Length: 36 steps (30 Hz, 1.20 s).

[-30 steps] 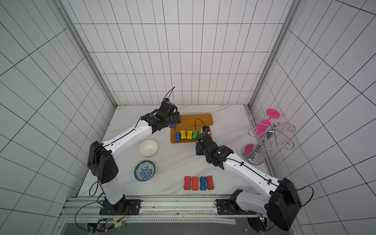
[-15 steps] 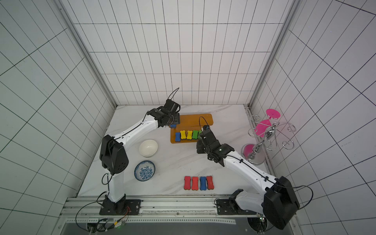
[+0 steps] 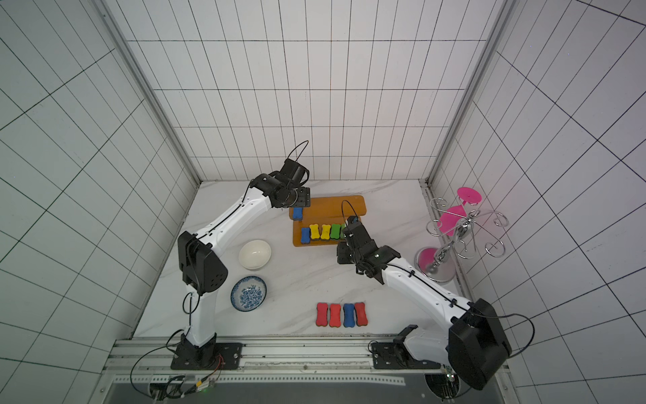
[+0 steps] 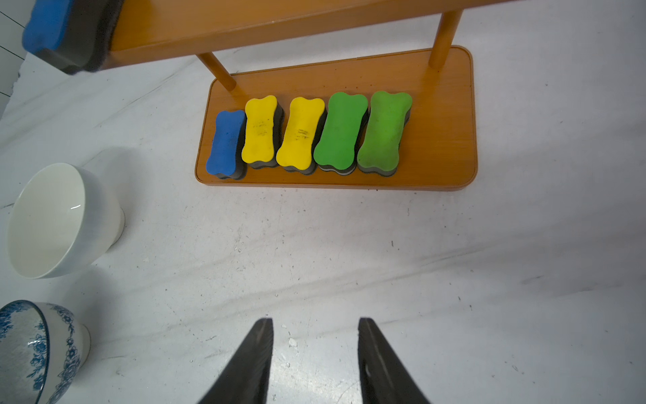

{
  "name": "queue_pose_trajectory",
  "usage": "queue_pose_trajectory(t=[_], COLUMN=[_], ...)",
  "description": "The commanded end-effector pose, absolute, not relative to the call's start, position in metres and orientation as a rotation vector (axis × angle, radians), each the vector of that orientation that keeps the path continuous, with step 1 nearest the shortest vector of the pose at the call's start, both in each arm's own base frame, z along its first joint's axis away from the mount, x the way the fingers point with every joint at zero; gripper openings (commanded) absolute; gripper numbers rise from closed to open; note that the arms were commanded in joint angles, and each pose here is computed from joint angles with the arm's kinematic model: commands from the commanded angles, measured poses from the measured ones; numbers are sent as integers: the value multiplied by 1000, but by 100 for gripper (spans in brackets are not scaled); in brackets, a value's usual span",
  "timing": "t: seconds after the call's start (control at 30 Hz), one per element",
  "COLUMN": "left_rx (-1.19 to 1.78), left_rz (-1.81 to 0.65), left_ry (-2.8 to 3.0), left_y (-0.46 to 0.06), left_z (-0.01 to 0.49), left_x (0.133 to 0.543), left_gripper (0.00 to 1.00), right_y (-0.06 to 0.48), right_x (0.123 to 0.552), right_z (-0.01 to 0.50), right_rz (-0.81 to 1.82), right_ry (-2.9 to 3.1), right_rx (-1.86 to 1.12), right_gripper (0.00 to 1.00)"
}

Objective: Remove the whiteboard erasers from the shelf
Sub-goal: Pick up the whiteboard eraser from the shelf.

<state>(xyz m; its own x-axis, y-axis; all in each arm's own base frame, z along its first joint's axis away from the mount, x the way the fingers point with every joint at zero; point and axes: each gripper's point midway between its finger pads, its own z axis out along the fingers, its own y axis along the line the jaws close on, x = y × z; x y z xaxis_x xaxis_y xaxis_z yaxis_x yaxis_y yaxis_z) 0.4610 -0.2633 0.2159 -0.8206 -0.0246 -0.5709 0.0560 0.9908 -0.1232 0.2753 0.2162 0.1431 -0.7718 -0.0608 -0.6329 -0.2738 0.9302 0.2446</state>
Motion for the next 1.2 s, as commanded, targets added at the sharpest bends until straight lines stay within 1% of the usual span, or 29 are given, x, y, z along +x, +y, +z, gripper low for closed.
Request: queue_pose_trajectory(t=[0.0, 0.6, 0.73, 0.8, 1.17], left_rx=[23, -38, -41, -45, -49], left_rz=[-162, -207, -206, -204, -183], left_ry=[2642, 2723, 2724, 2728, 2741], left_y=[-259, -266, -267, -268, -269], left_z=[204, 178, 175, 173, 161], left_x=[451, 453, 455, 455, 457], left_gripper=[80, 63, 57, 51, 48], right_y=[214, 214, 214, 213, 211], right_x=[276, 275, 274, 274, 272], right_z=[141, 136, 135, 136, 136], right_rz=[431, 451, 456, 456, 470], right_ry=[2440, 2456, 2457, 2456, 2455], right_rx=[-226, -231, -227, -225, -215], right_gripper=[43, 43, 43, 43, 43])
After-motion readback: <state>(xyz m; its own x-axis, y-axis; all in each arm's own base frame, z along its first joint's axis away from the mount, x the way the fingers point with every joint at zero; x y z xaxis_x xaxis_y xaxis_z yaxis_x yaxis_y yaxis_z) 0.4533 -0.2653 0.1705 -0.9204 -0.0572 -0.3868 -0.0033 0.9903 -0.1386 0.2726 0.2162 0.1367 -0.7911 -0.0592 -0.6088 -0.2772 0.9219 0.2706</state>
